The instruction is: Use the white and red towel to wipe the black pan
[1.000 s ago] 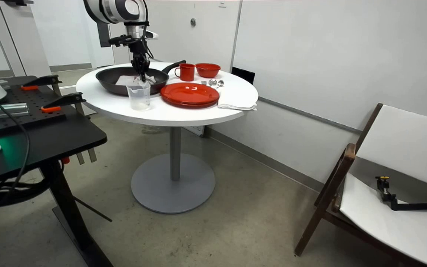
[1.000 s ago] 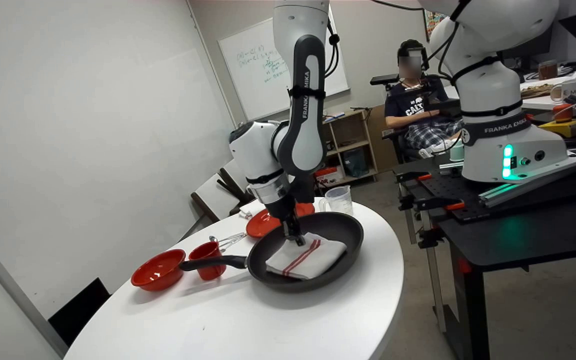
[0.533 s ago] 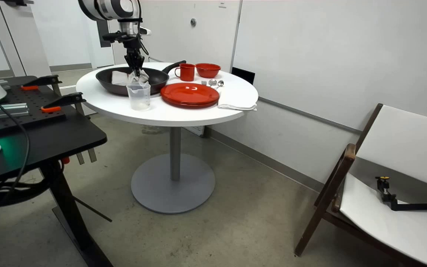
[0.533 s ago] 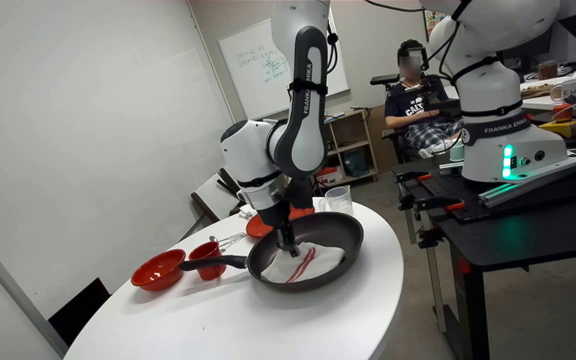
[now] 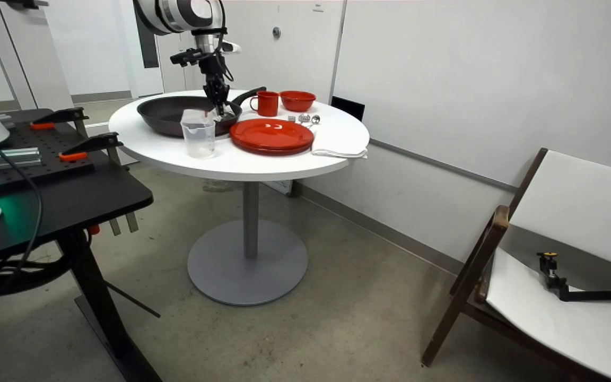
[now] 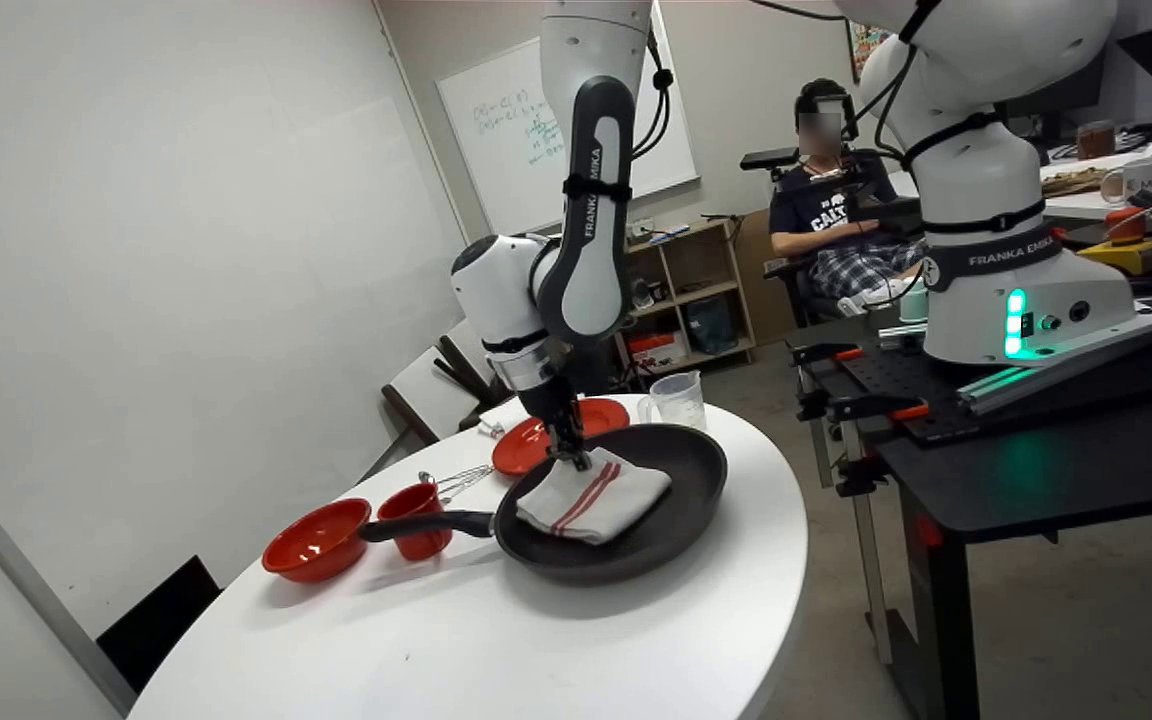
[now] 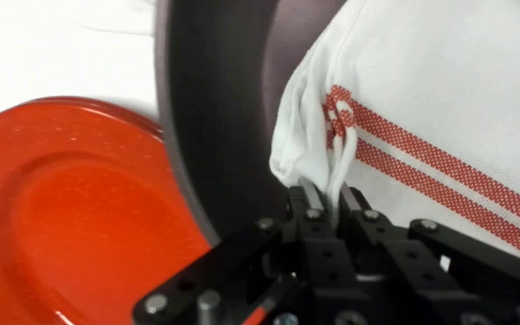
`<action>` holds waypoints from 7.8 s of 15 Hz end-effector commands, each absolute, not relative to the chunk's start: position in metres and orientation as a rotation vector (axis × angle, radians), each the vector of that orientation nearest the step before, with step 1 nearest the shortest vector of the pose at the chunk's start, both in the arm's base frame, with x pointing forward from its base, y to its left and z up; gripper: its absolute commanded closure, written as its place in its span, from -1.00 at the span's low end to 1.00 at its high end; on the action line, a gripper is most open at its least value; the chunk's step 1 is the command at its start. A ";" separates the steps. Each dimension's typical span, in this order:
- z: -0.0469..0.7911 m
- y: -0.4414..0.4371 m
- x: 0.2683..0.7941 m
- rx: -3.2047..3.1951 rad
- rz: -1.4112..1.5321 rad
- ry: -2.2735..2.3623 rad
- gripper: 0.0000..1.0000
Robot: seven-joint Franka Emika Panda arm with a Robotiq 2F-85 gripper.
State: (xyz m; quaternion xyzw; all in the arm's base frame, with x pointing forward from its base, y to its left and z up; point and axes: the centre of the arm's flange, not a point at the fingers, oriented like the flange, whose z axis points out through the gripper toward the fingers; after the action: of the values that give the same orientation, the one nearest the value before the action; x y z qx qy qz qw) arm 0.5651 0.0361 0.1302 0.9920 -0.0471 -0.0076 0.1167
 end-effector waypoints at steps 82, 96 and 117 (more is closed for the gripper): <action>0.108 0.035 0.552 3.063 -0.947 -0.483 0.94; 0.092 0.000 0.567 2.778 -0.253 -0.006 0.94; 0.128 0.067 0.565 3.077 -0.151 -0.114 0.94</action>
State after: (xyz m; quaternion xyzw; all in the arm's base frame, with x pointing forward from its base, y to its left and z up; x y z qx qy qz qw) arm 0.5743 0.0905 0.1322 0.9995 -0.0146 -0.0183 0.0213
